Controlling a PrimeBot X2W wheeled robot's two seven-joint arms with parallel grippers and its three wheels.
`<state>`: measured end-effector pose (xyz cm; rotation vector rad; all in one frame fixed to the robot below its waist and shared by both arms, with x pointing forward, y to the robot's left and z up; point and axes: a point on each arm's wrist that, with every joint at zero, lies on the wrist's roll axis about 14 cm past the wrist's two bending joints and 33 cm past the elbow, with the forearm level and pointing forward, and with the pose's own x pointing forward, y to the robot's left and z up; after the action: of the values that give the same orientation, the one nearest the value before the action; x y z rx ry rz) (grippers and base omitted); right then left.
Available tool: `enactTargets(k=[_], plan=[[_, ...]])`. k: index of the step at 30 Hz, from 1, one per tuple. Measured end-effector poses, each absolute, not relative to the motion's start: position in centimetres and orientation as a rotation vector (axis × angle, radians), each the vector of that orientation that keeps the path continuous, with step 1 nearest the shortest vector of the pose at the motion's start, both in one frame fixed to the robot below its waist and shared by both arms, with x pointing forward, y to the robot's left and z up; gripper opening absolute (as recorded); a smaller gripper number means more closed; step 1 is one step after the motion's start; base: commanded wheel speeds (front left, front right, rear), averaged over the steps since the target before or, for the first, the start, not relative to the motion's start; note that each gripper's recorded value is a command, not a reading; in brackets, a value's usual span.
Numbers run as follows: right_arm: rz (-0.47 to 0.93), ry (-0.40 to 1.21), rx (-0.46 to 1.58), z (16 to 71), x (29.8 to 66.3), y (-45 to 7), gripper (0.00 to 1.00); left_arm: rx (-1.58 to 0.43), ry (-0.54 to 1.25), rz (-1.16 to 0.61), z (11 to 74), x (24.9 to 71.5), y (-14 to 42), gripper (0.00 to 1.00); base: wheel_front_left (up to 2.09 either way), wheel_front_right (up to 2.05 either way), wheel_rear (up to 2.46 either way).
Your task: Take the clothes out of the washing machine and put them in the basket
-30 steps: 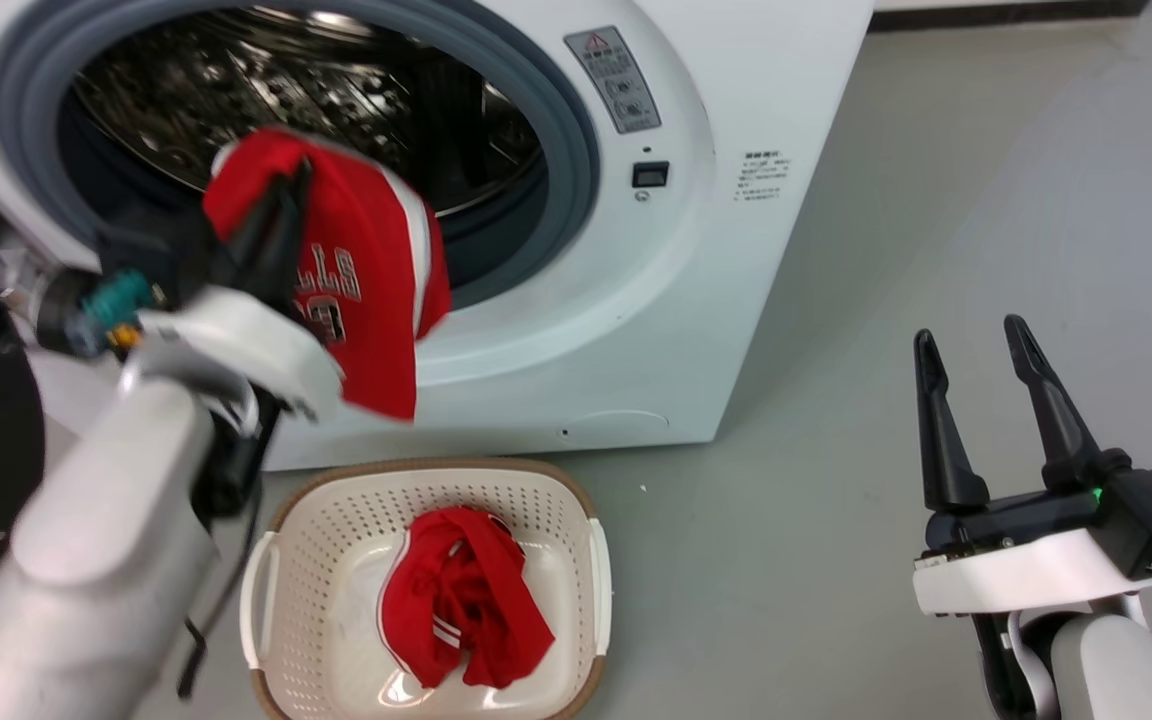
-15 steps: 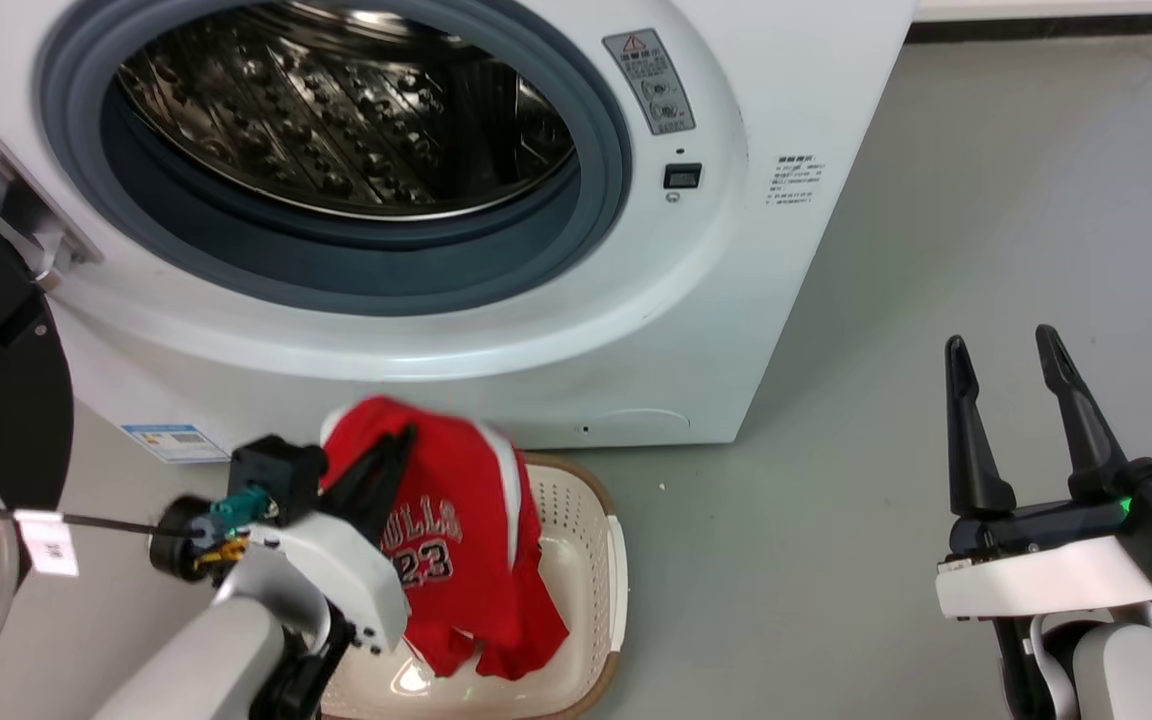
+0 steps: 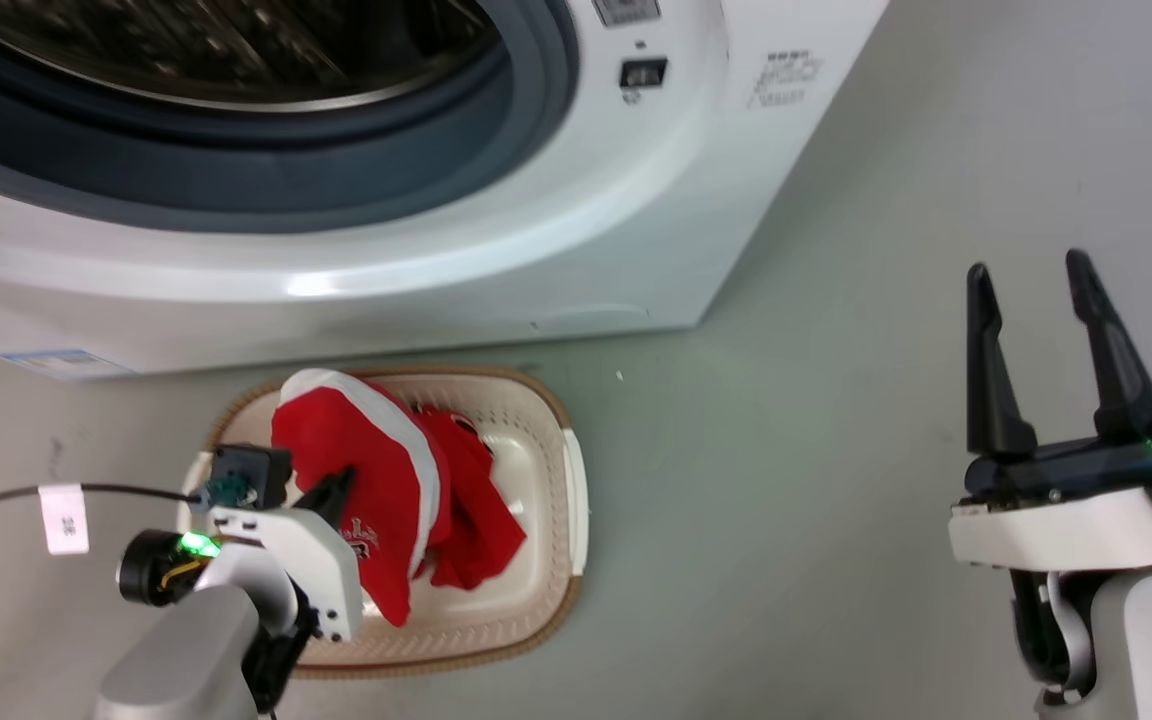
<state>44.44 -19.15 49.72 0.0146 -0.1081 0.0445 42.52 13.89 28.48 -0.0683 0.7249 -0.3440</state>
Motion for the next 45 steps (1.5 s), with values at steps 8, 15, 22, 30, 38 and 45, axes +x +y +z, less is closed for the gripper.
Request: enactTargets(k=[8, 15, 22, 30, 38, 45], plan=[[0.012, -0.027, -0.009, 46.0, 45.9, -20.5, 1.0, -0.038, 0.897, -0.312, 21.5, 43.3, 14.5, 0.0, 0.0, 0.0, 0.0], [-0.026, 0.045, -0.016, 42.8, 46.3, -22.0, 1.0, -0.042, 0.983, -0.31, 16.9, 43.7, 13.6, 0.0, 0.0, 0.0, 0.0], [-0.039, 0.094, -0.024, 40.8, 46.4, -22.6, 1.0, -0.07, 1.014, -0.263, 14.3, 43.9, 13.8, 0.0, 0.0, 0.0, 0.0], [-0.027, 0.071, -0.032, 41.8, 46.4, -22.2, 1.0, -0.086, 0.982, -0.247, 16.0, 44.0, 13.5, 1.0, 0.0, 0.0, 0.0], [-0.01, -0.005, -0.027, 45.1, 46.3, -21.5, 1.0, -0.202, 0.732, -0.194, 23.5, 49.1, 14.0, 1.0, 0.0, 0.0, 0.0], [0.002, -0.1, -0.02, 49.3, 45.5, -20.9, 1.0, -0.263, 0.425, -0.161, 33.5, 51.4, 15.7, 1.0, 0.0, 0.0, 0.0]])
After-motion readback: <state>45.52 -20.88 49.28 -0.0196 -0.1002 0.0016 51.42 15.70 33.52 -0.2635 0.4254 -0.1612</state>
